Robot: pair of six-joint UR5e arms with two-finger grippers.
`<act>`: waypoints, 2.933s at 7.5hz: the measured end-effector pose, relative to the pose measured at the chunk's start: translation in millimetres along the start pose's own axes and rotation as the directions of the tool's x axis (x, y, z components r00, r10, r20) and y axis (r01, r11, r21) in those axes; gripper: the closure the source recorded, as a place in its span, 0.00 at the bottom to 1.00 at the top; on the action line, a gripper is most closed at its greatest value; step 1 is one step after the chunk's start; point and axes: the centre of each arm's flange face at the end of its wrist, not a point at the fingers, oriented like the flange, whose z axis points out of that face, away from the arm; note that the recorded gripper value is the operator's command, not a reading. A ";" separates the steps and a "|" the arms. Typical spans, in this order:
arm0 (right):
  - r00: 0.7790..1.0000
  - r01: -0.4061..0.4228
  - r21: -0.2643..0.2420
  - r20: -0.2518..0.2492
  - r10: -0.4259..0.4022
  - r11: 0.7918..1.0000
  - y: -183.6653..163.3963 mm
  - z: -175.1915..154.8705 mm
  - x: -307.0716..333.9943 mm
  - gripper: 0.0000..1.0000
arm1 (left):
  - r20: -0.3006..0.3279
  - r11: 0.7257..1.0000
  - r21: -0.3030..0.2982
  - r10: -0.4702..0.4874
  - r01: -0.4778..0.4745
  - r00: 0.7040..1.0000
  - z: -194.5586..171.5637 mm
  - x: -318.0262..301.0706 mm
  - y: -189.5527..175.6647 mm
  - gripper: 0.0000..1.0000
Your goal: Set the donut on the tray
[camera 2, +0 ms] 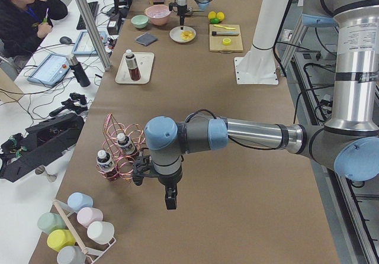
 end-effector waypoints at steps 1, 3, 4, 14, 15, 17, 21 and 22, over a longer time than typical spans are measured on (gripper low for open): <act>1.000 0.001 -0.002 0.002 -0.001 1.000 0.4 -0.1 -0.5 1.00 | 0.000 1.000 0.001 0.001 -0.001 1.000 -0.5 0.3 0.1 0.02; 1.000 0.008 -0.003 0.004 -0.008 1.000 0.9 -0.3 -0.3 1.00 | 0.001 1.000 0.002 0.001 -0.001 1.000 -0.9 0.6 0.1 0.02; 1.000 0.010 -0.005 0.007 -0.010 1.000 1.3 -0.6 -0.8 1.00 | 0.001 1.000 0.002 0.001 -0.001 1.000 -1.2 0.8 0.1 0.02; 0.982 0.051 -0.026 0.185 -0.046 0.998 -26.7 -44.9 -72.2 1.00 | 0.000 1.000 0.000 -0.002 0.002 1.000 -0.3 -0.3 0.7 0.02; 0.980 0.037 -0.016 0.197 -0.033 0.999 -36.1 -50.4 -89.3 1.00 | 0.000 1.000 0.000 -0.002 0.002 1.000 -0.1 -0.1 0.5 0.02; 0.977 -0.021 -0.006 0.213 0.022 1.000 -74.8 -54.3 -130.0 1.00 | 0.000 1.000 0.000 -0.001 0.001 1.000 -0.7 0.4 -0.2 0.02; 0.979 -0.089 0.014 0.187 0.085 0.996 -175.1 -50.9 -199.5 1.00 | 0.000 1.000 0.001 -0.004 0.004 1.000 -0.9 0.6 -0.4 0.02; 0.982 -0.102 0.022 0.165 0.097 0.995 -191.4 -48.0 -221.9 1.00 | 0.000 1.000 0.000 -0.004 0.004 1.000 -0.8 0.5 -0.4 0.02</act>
